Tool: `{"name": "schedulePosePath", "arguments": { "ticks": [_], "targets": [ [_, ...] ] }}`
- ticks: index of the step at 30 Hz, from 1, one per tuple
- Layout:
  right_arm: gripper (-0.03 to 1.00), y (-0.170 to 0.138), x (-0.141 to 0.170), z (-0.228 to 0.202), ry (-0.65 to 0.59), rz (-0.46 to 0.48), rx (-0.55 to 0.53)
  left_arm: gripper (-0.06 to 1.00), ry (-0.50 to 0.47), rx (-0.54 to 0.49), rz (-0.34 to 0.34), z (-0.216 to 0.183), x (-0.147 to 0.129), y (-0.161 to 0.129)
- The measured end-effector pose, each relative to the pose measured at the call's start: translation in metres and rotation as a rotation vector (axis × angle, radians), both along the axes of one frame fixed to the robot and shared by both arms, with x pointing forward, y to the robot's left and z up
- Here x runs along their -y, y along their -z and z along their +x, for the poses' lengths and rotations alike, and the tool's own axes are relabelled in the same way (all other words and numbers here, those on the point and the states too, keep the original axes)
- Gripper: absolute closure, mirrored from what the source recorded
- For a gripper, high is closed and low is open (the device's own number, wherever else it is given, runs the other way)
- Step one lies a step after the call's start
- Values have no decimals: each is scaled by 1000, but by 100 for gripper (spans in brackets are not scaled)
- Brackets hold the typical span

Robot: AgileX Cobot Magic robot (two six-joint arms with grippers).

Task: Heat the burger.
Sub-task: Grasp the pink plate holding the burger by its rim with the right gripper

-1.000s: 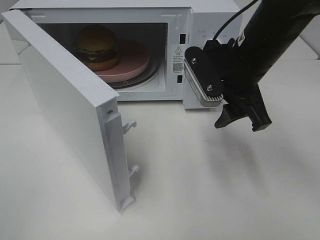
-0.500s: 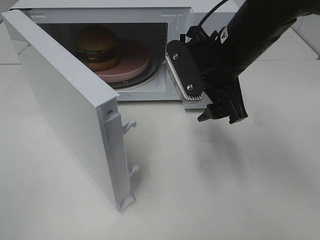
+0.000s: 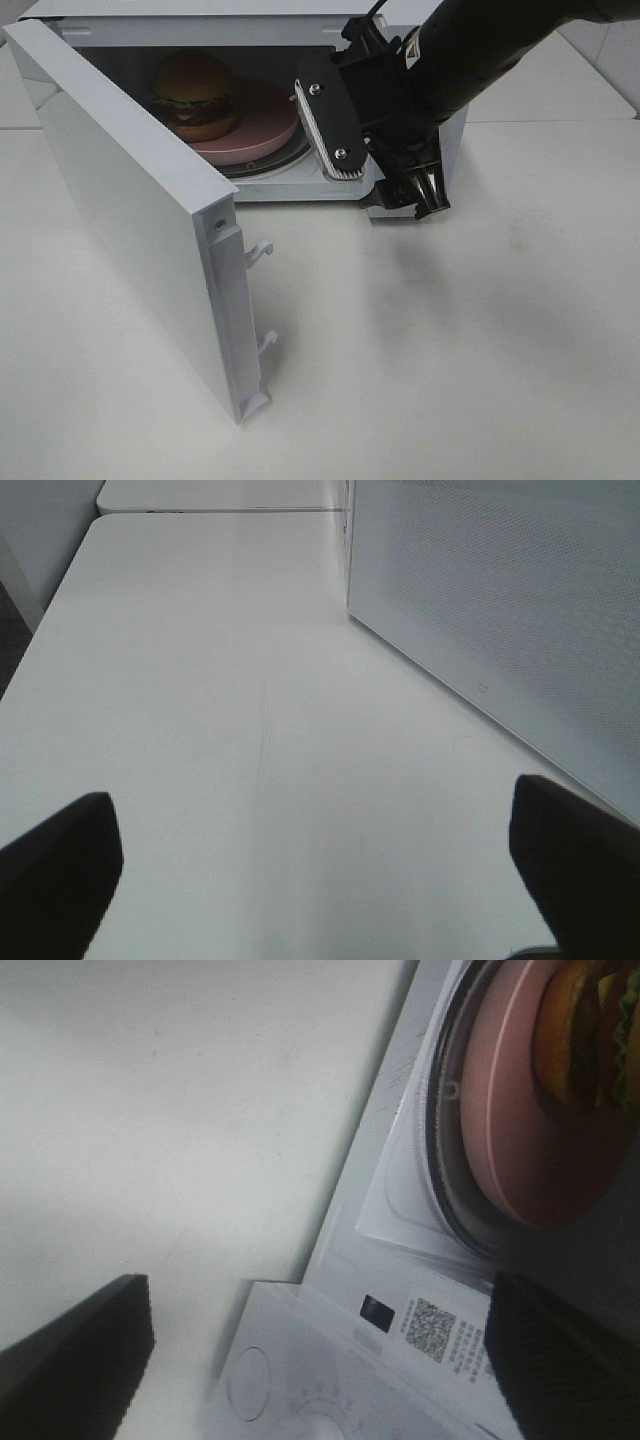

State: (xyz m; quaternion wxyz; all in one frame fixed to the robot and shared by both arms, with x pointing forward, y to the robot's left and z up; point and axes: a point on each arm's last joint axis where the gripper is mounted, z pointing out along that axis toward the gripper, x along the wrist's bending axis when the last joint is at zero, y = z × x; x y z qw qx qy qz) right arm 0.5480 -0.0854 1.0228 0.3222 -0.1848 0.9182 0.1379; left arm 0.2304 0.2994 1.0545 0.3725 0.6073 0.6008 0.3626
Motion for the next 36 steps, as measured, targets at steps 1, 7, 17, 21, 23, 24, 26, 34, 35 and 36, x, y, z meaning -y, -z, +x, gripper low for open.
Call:
{"name": "schedulePosePath", "arguments": {
  "ticks": [1,7,17,21,23,24,26,34,35,36],
  "targets": [
    [10,0,0,0,0,0,0,-3,0,0,0,0,0,0],
    [11,8,-9,14,10,4,-10,-3,0,0,0,0,0,0],
    [11,18,-31,35,-3,12,0,-3,0,0,0,0,0,0],
    [11,23,-36,42,-2,10,-4,-3,0,0,0,0,0,0],
    [12,28,-43,47,-7,7,-3,-3,0,0,0,0,0,0],
    [12,28,-43,47,-7,7,-3,-3,0,0,0,0,0,0],
    [12,33,-52,53,-10,18,-3,-3,0,0,0,0,0,0],
    [13,46,-66,68,17,52,-6,-3,0,0,0,0,0,0],
    [13,51,-68,71,19,50,-11,-3,0,0,0,0,0,0],
    [13,51,-68,71,19,50,-11,-3,0,0,0,0,0,0]
  ]
}}
